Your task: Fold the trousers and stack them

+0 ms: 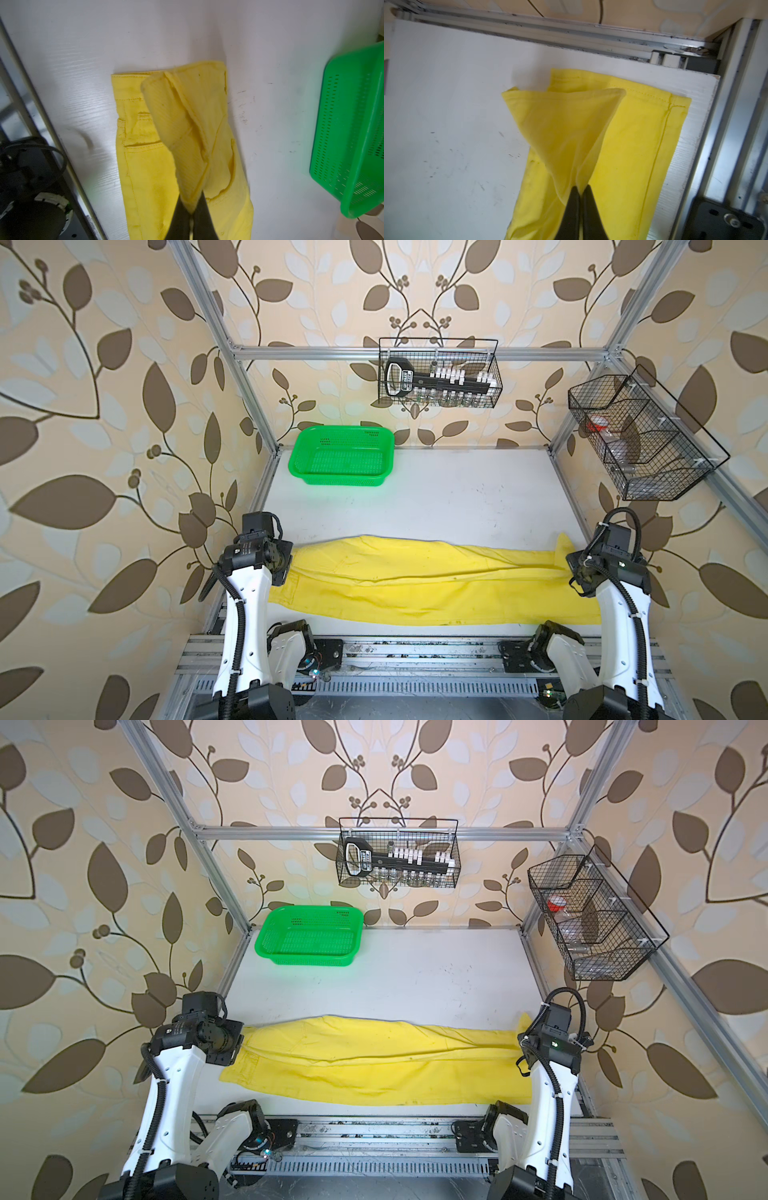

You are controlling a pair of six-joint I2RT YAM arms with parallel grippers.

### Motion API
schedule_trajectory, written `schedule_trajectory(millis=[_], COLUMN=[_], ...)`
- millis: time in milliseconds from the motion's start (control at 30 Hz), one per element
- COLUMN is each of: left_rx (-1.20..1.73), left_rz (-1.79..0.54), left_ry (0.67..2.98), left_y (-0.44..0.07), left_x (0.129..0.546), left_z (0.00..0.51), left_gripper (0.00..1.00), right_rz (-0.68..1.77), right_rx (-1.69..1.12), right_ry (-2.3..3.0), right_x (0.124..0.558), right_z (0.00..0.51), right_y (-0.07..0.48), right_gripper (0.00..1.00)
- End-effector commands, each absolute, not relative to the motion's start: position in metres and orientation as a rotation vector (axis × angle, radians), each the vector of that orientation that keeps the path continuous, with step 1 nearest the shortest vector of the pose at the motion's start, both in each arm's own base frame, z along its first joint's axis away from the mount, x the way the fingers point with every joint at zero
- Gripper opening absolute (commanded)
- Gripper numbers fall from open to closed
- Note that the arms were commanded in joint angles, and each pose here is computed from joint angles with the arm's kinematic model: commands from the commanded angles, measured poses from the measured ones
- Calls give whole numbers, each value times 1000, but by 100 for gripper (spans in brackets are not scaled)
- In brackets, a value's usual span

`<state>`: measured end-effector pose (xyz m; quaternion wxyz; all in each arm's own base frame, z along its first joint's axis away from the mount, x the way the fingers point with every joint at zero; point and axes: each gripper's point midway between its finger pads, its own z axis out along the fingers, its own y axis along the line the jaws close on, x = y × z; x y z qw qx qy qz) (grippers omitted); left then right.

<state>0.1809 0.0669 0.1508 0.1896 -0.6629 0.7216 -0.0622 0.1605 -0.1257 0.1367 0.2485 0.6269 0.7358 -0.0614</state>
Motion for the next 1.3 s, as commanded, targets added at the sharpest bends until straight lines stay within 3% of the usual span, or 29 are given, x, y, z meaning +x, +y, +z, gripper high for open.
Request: schedule_trajectory(millis=[0, 233, 433, 567, 700, 767, 900, 967, 1100, 1267], left_rx=[-1921, -1989, -2074, -2076, -2127, -2125, -2097, -2063, -1962, -1882], left_rz=[-34, 39, 77, 95, 141, 158, 180, 135, -118, -285], left_ry=[1981, 1974, 2051, 2036, 2056, 2048, 2013, 2025, 2134, 2233], left_y=[78, 73, 62, 64, 61, 62, 69, 69, 53, 40], left_x=[157, 122, 106, 102, 91, 88, 90, 102, 145, 176], left_z=[153, 140, 111, 108, 101, 102, 114, 116, 113, 106], left_gripper=[0, 0, 0, 6, 17, 26, 33, 43, 56, 61], right_rz=[-350, -491, -474, -459, -450, -442, -435, -440, -218, -58], right_rx=[1708, 1717, 1719, 1715, 1739, 1740, 1745, 1737, 1616, 1460], right_ry=[1999, 2034, 2078, 2088, 2084, 2078, 2044, 2036, 2091, 2200], right_x=[139, 116, 123, 125, 122, 120, 109, 105, 145, 193], right_z=[147, 145, 129, 123, 130, 137, 151, 155, 153, 143], right_y=[-136, -137, -134, -133, -130, -128, -125, -126, -114, -83], right_gripper=[0, 0, 0, 1, 10, 21, 32, 38, 44, 51])
